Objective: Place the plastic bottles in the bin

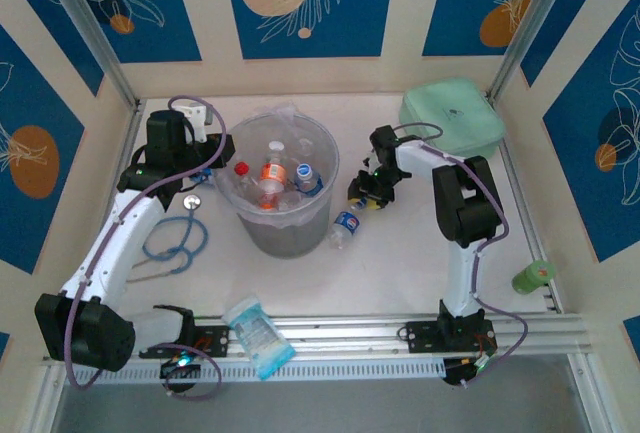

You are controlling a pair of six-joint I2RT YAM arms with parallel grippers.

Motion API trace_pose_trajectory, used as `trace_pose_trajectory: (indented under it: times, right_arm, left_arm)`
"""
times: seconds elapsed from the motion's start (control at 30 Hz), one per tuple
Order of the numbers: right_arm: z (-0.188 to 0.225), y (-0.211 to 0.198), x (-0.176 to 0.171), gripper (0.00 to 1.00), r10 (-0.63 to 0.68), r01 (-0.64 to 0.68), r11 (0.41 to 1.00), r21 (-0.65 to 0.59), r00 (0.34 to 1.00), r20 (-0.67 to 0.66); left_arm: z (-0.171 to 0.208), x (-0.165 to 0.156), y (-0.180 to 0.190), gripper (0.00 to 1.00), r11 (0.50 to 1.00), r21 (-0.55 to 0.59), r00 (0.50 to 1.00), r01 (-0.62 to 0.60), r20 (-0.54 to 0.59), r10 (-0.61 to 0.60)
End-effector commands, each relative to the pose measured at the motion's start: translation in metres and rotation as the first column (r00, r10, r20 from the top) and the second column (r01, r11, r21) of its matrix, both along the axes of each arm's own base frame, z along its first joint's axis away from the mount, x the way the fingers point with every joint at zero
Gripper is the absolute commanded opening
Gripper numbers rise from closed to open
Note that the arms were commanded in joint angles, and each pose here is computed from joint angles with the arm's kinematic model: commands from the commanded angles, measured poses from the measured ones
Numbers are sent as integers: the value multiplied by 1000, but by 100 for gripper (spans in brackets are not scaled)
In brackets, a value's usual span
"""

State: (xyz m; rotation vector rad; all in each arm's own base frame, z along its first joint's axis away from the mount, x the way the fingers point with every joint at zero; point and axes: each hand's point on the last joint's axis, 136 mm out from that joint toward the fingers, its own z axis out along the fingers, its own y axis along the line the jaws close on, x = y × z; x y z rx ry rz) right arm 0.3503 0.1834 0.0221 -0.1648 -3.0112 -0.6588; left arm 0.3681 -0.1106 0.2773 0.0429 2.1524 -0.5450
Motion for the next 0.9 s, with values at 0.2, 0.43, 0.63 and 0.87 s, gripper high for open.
trace_pose_trajectory:
  times: [0.2,0.43,0.63,0.87]
  right_arm:
    - [-1,-27,-35,31,-90,80,992,-100,990,-105]
    - [22,-35,-28,19,-115,111,991,-79,992,-44]
    - [78,-51,-15,16,-149,151,988,-14,985,83]
    - [219,-72,8,6,-180,163,984,78,862,474]
  left_arm:
    - [-33,-6,8,22,999,47,994,-15,-110,20]
    - [-30,-7,9,22,999,49,995,-19,-102,24]
    - [-30,-7,8,22,999,47,995,-14,-100,19]
    - [-29,-7,6,22,999,33,995,-10,-100,13]
